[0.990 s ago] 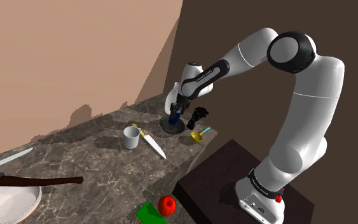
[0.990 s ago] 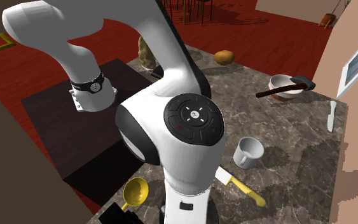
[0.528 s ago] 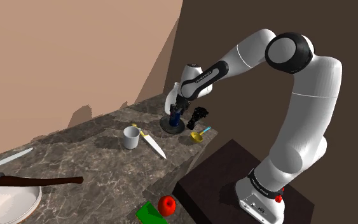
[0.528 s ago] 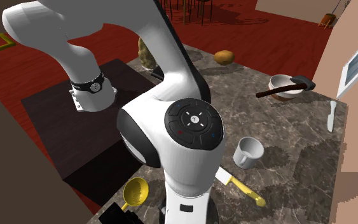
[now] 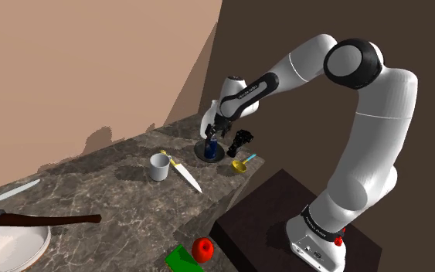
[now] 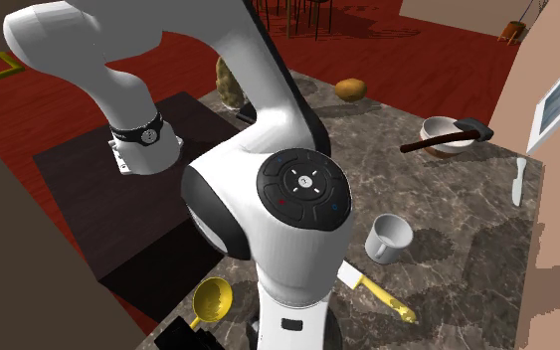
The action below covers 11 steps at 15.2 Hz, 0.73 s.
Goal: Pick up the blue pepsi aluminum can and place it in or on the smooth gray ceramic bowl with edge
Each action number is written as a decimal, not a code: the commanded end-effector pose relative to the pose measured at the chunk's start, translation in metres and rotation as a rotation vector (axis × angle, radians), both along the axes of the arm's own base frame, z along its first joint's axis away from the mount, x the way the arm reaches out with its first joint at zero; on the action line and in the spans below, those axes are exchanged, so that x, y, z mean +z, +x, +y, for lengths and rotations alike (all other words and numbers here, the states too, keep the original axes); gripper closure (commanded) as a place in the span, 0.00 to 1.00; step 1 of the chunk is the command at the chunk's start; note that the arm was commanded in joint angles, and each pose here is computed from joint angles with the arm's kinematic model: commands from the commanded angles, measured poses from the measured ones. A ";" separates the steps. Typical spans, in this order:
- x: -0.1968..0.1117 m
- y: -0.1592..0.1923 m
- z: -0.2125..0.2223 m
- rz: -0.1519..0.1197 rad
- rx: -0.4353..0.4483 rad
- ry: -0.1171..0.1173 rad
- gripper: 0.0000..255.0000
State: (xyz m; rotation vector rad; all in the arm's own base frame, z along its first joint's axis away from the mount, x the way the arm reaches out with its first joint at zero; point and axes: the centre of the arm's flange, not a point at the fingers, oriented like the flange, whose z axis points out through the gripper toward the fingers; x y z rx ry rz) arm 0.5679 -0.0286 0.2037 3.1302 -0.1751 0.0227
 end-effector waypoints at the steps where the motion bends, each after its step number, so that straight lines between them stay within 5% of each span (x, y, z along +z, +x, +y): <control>1: 0.020 -0.001 0.001 0.000 0.000 0.000 0.00; 3: 0.044 -0.001 0.001 0.000 0.000 0.000 0.00; 11: 0.044 -0.001 0.001 0.000 0.000 0.000 0.00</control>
